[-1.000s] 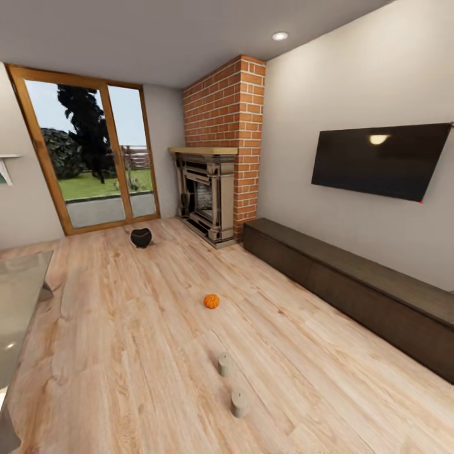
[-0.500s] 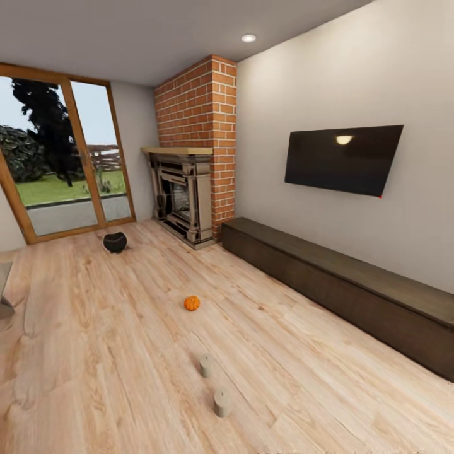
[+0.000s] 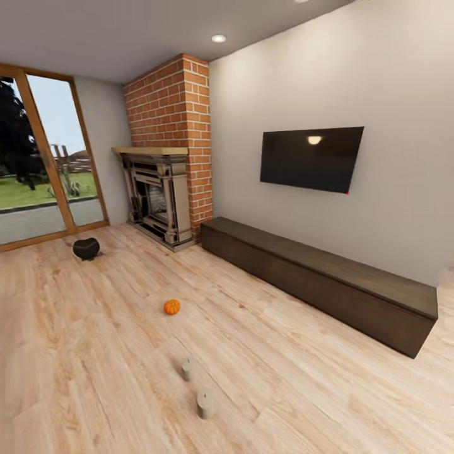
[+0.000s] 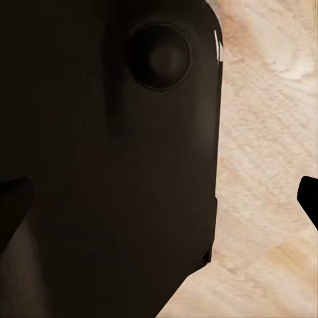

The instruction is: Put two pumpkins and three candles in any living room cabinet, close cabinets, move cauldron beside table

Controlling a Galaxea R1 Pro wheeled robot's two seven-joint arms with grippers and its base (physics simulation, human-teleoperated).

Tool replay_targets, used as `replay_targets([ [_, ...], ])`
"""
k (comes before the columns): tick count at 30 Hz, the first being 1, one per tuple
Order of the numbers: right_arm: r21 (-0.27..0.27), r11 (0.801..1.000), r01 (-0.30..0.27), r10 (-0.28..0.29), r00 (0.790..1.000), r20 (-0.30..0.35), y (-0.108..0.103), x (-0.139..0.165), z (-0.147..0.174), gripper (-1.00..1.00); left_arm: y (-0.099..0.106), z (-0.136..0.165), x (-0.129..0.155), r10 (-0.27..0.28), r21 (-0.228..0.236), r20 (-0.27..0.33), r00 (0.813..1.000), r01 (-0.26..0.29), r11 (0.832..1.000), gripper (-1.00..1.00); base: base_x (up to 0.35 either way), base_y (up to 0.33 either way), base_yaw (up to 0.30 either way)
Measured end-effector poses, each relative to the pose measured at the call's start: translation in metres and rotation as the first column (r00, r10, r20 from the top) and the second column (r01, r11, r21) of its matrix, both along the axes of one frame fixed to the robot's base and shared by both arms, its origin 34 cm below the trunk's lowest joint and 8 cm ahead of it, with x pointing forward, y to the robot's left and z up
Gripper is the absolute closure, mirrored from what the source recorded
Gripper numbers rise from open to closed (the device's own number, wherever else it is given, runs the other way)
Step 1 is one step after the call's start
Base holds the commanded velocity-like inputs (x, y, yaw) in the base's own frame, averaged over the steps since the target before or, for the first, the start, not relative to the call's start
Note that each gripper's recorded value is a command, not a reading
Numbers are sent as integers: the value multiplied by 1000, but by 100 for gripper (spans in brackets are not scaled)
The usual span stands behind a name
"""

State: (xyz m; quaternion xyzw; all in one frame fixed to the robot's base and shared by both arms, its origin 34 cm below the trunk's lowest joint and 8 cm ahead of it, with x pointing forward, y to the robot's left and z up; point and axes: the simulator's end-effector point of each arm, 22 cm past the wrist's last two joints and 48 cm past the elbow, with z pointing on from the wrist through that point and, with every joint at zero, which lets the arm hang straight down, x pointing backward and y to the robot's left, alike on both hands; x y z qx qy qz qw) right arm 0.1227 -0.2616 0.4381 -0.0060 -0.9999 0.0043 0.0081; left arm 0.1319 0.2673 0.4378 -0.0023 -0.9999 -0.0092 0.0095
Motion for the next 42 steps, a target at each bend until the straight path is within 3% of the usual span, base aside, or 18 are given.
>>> replay_targets([
  [42,0,1000,1,-1,1000,12,0,3,0,-100,0,0,0,0,0,0,1000,0,1000,-100,0,0,-267],
])
